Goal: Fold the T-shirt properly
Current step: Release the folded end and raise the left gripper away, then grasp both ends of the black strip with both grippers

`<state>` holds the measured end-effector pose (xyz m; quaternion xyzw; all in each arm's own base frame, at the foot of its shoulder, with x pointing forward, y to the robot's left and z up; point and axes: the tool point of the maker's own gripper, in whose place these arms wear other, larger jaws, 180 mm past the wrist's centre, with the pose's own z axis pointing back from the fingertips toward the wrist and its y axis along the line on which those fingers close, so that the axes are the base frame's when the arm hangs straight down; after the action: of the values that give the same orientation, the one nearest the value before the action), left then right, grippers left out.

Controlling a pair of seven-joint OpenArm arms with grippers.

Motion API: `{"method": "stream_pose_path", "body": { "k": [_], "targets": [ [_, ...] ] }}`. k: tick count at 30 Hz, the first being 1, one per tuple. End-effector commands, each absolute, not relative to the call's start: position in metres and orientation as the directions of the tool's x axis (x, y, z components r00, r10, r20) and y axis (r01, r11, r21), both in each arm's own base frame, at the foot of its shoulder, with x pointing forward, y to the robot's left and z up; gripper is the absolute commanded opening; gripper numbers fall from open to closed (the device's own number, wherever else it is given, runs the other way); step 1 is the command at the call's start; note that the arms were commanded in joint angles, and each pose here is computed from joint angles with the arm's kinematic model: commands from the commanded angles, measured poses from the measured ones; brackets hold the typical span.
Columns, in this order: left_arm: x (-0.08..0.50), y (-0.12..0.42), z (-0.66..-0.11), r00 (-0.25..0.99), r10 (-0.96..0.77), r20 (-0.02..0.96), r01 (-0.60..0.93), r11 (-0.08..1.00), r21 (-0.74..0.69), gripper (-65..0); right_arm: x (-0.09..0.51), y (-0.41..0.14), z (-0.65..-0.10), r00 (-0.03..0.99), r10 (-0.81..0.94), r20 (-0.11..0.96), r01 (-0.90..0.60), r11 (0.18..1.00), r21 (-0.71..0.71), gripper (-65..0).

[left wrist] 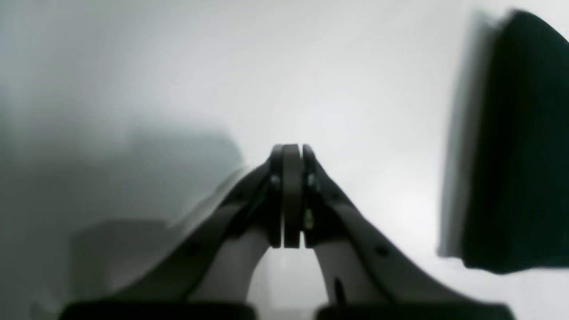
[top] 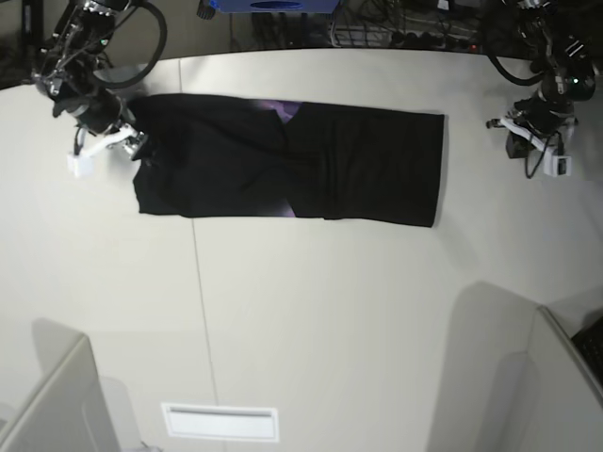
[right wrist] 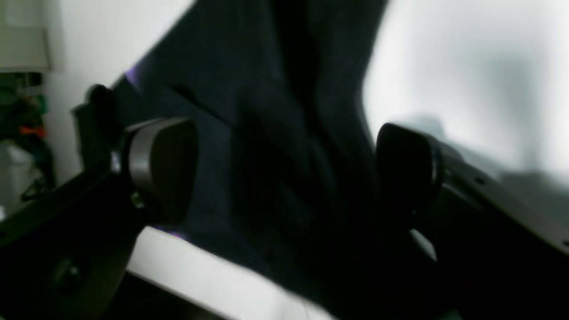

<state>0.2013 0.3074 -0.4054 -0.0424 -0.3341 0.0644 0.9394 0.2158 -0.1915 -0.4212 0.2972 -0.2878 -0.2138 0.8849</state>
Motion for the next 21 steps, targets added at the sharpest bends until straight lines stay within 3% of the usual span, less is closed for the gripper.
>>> {"method": "stream_pose_path", "body": {
  "k": [1, 10, 17, 19, 21],
  "targets": [
    [0.208, 0.307, -0.399, 0.753, 0.117, 0.648, -0.068, 0.993, -0.100, -65.0, 0.213, -0.195, -0.424, 0.752, -0.541, 0.378, 0.216, 0.743, 0.634, -7.1],
    [0.216, 0.276, -0.429, 0.793, 0.080, 0.604, -0.001, 0.992, -0.129, -65.0, 0.201, -0.173, -0.432, 0.808, -0.467, 0.359, 0.154, 0.755, 0.638, -8.9],
    [0.228, 0.240, -0.435, 0.797, 0.047, 0.602, 0.072, 0.982, -0.173, -65.0, 0.202, -0.174, -0.441, 0.812, -0.482, 0.330, 0.177, 0.741, 0.648, -21.5],
    [0.228, 0.227, -0.439, 0.805, 0.027, 0.593, 0.104, 0.977, -0.186, -65.0, 0.203, -0.175, -0.442, 0.811, -0.485, 0.327, 0.180, 0.739, 0.649, -26.7],
    [0.227, 0.213, -0.443, 0.811, 0.002, 0.585, 0.141, 0.970, -0.199, -65.0, 0.207, -0.175, -0.440, 0.807, -0.487, 0.333, 0.176, 0.738, 0.651, -35.9]
  ]
}}
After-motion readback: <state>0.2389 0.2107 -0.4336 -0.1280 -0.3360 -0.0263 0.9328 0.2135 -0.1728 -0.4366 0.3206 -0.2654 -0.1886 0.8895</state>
